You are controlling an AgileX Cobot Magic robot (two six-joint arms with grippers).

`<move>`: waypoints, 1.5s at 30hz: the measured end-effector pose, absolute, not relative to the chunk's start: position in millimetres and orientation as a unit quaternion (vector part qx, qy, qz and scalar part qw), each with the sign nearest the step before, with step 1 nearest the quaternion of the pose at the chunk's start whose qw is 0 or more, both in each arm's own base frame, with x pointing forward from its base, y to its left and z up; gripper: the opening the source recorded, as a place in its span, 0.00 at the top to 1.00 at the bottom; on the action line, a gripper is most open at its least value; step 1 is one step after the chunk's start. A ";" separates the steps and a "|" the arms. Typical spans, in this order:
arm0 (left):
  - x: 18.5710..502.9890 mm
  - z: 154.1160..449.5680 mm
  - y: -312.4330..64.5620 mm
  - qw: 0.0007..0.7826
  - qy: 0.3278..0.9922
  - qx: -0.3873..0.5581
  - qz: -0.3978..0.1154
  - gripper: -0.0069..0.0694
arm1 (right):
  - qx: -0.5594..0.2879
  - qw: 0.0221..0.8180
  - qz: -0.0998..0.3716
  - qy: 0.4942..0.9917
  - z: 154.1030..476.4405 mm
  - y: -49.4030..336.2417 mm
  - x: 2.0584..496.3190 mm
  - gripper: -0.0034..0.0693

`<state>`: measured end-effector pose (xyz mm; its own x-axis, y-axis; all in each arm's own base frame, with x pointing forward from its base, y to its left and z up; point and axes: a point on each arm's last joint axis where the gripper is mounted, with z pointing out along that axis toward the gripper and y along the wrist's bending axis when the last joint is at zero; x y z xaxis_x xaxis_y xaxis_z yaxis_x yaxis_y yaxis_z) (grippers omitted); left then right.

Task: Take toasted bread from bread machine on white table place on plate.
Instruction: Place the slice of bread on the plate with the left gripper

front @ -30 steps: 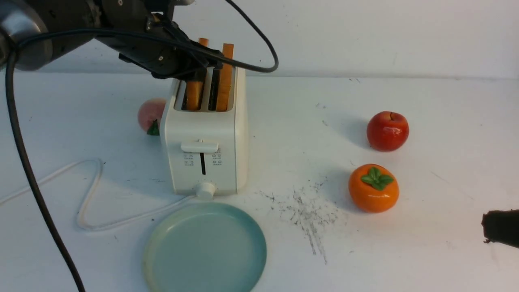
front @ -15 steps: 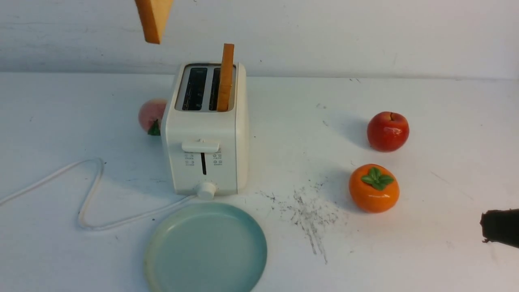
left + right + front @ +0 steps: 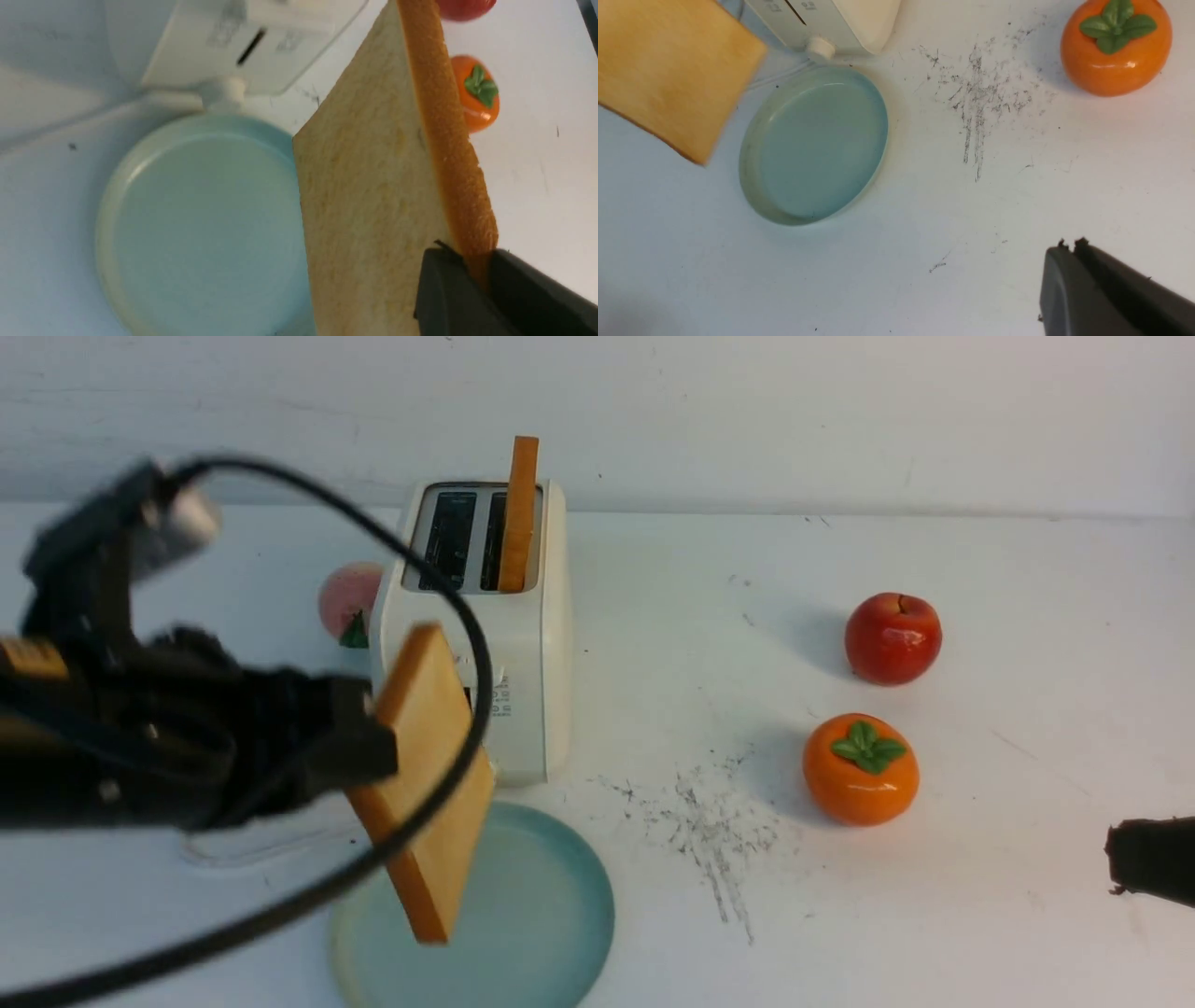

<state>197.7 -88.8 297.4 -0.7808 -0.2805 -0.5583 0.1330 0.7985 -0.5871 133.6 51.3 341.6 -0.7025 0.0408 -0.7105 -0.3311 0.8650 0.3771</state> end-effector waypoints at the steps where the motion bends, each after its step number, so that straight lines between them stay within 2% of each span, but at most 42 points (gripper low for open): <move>1: 196.9 284.9 -88.9 0.328 0.888 -0.048 -0.320 0.83 | -0.081 0.377 0.247 0.889 341.7 51.3 133.6 0.94; 5: 199.5 258.5 -89.3 0.340 0.874 -0.074 -0.339 0.83 | -0.081 0.377 0.247 0.889 341.7 51.3 133.6 0.94; 9: 211.0 248.1 -93.6 0.346 0.866 -0.078 -0.353 0.83 | -0.082 0.376 0.247 0.889 341.6 51.3 133.5 0.93; 17: 229.2 221.3 -100.4 0.324 0.876 -0.074 -0.350 0.83 | -0.082 0.376 0.248 0.889 341.6 51.4 133.3 0.93; 35: 233.3 200.4 -101.2 0.297 0.902 -0.034 -0.312 0.83 | -0.084 0.371 0.248 0.891 341.0 51.7 132.6 0.92; 39: 234.9 198.7 -99.3 0.302 0.905 -0.031 -0.297 0.78 | -0.084 0.371 0.248 0.891 341.0 51.7 132.6 0.92; 40: 235.7 197.7 -97.2 0.308 0.909 -0.026 -0.282 0.71 | -0.084 0.371 0.248 0.891 341.0 51.7 132.6 0.92; 42: 236.2 196.7 -95.4 0.313 0.912 -0.015 -0.266 0.65 | -0.084 0.371 0.248 0.891 341.0 51.7 132.6 0.91; 45: 235.1 195.4 -94.1 0.312 0.916 0.007 -0.250 0.50 | -0.084 0.371 0.248 0.891 341.0 51.7 132.6 0.91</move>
